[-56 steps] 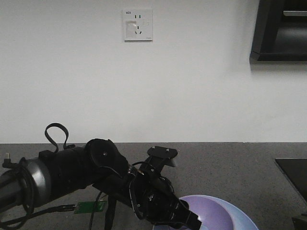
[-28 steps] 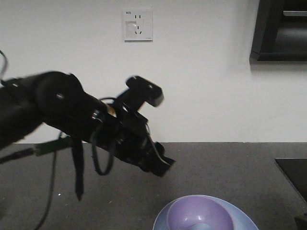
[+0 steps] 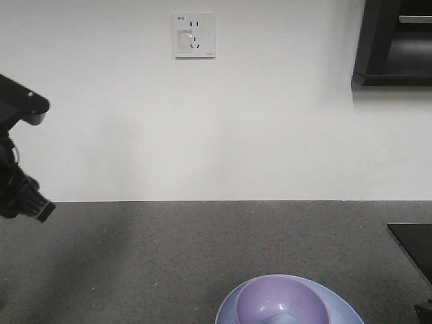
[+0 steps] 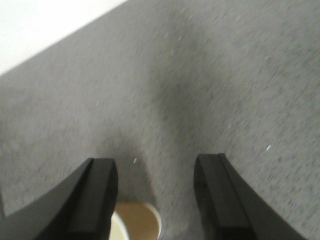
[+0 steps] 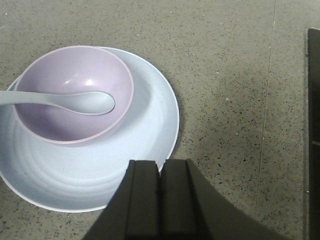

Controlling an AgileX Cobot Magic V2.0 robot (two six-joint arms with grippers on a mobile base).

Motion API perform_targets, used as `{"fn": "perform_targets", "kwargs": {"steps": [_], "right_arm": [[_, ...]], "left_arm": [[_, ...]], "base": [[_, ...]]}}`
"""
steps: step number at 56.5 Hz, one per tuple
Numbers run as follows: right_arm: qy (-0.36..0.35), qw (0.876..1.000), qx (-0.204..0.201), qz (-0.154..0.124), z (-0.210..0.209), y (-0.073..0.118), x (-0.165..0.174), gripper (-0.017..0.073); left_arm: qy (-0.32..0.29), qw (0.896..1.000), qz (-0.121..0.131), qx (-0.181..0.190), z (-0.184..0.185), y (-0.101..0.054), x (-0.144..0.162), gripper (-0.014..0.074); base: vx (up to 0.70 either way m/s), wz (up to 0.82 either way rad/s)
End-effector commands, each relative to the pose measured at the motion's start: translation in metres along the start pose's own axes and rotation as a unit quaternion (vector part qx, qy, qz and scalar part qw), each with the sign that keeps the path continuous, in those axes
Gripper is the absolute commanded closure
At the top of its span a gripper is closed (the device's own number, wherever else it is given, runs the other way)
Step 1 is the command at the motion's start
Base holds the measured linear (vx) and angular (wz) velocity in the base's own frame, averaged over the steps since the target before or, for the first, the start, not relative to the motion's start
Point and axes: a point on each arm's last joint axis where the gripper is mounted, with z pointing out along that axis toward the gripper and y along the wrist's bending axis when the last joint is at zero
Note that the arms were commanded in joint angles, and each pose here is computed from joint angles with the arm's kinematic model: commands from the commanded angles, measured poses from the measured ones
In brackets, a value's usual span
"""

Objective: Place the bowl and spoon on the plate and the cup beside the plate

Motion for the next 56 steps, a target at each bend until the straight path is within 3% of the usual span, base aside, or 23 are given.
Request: {"fn": "perform_targets", "kwargs": {"steps": [1, 20, 33, 42, 48, 56], "right_arm": [[-0.055, 0.998, 0.007, 0.003, -0.009, -0.001, -0.013, 0.0568], [-0.056, 0.998, 0.0, 0.01, -0.009, 0.0, -0.013, 0.0568], [-0.055, 0.998, 0.0, 0.01, -0.009, 0.0, -0.013, 0.0568], [-0.055, 0.998, 0.0, 0.01, -0.009, 0.0, -0.013, 0.0568], [-0.054, 0.998, 0.0, 0.01, -0.009, 0.0, -0.013, 0.0568], [-0.054, 0.998, 0.0, 0.01, -0.009, 0.0, -0.013, 0.0568]], "left_arm": [[-0.004, 0.999, -0.021, -0.028, -0.006, 0.018, 0.019, 0.0143], [0.05, 0.997, -0.033, -0.044, 0.038, 0.028, 0.072, 0.0143], [0.054, 0.997, -0.033, -0.043, 0.06, 0.027, 0.082, 0.0143], [0.069, 0.995, -0.053, -0.046, 0.076, 0.032, 0.085, 0.0143], [0.079, 0.995, -0.052, -0.042, 0.088, 0.032, 0.084, 0.0146], [0.098, 0.993, -0.061, -0.018, 0.102, 0.026, 0.083, 0.0231]], "base": [[0.0, 0.0], [0.0, 0.0], [0.0, 0.0], [0.0, 0.0], [0.0, 0.0], [0.0, 0.0]]}}
